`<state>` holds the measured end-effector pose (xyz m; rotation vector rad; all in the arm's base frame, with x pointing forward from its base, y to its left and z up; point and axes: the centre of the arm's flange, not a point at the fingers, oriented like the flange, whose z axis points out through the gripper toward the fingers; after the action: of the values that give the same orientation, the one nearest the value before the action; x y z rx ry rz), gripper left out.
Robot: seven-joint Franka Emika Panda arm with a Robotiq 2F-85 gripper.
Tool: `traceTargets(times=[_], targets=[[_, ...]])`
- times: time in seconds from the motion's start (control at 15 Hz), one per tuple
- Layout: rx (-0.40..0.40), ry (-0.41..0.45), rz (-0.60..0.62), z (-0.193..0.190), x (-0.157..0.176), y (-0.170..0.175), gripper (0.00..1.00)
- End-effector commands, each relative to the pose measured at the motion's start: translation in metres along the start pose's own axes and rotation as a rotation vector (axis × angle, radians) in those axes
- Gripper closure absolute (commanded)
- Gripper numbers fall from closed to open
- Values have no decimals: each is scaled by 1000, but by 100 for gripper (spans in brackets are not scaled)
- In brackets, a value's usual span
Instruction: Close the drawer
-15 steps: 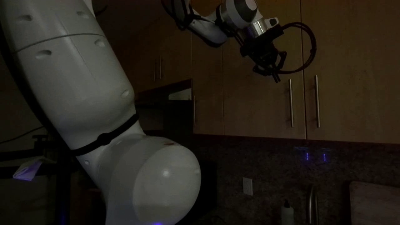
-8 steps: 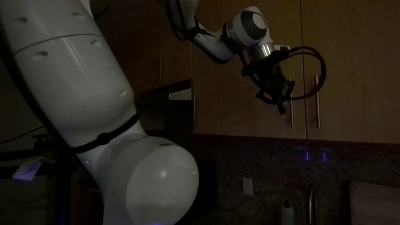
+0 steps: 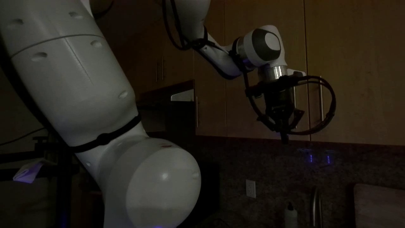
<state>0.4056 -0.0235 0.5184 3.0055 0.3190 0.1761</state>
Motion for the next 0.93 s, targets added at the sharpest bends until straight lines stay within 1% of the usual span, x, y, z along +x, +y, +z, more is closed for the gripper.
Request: traceTargets(times=[0.0,0.27,0.47,0.87], targets=[[41,5,36,10,-28,-16,94],[34,15,53,9,-52,-24,94],[19,41,67,0,-67,-26,94],[11,72,70,-10,-78,-27,94]])
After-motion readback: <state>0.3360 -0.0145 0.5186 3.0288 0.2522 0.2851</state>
